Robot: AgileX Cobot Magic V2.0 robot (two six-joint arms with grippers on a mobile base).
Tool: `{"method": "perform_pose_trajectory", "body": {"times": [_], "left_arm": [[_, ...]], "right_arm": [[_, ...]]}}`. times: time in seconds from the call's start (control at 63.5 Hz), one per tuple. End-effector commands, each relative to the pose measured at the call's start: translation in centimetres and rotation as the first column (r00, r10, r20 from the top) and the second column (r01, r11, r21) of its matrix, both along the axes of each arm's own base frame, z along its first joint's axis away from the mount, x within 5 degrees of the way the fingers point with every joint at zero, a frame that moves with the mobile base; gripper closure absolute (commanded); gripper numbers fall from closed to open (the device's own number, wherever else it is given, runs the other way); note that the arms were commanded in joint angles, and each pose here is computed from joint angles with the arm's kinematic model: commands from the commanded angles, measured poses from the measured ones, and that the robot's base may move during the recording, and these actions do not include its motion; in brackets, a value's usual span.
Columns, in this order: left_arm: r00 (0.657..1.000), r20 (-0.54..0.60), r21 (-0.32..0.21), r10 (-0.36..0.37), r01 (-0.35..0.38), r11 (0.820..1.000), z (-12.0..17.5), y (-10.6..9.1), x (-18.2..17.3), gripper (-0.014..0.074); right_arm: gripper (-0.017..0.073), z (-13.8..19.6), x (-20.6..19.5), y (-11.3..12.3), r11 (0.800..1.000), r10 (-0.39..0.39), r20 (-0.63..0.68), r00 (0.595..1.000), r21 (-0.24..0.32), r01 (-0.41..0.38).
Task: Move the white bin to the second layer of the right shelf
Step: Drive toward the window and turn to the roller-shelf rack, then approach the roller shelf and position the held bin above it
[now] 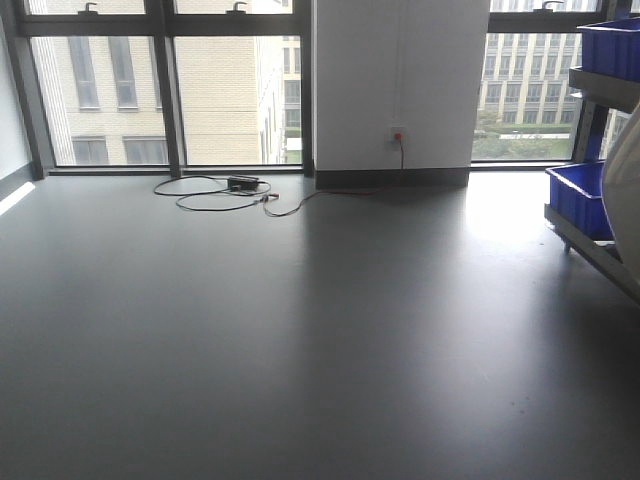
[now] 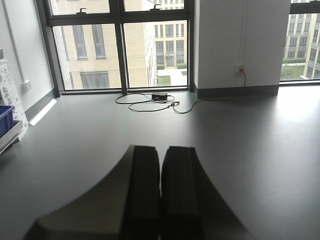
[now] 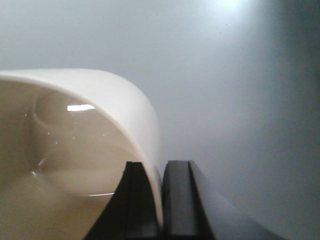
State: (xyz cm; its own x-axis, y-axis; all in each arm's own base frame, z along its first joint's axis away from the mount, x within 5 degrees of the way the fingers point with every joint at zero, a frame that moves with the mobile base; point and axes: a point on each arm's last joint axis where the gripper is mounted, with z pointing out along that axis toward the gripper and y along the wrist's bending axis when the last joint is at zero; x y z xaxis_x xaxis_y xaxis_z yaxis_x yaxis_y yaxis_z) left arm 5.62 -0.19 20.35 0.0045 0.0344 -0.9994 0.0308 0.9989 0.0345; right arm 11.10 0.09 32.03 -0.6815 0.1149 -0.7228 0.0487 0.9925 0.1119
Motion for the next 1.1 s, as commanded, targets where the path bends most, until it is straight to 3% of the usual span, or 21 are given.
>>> {"method": "perform_pose_trajectory", "body": {"times": [0.0,1.087], "left_arm": [[0.998,0.060,-0.011,0.002,-0.001,1.000,-0.41,0.03,0.03,0.0509],[0.998,0.060,-0.011,0.002,-0.001,1.000,-0.41,0.03,0.03,0.0509]], "right_arm": [[0.0493,1.42,0.41,-0.06,1.000,-0.013,0.100,0.995,0.007,0.012],[0.0493,1.42,0.40,-0.06,1.000,-0.012,0.099,0.995,0.007,0.012]]}}
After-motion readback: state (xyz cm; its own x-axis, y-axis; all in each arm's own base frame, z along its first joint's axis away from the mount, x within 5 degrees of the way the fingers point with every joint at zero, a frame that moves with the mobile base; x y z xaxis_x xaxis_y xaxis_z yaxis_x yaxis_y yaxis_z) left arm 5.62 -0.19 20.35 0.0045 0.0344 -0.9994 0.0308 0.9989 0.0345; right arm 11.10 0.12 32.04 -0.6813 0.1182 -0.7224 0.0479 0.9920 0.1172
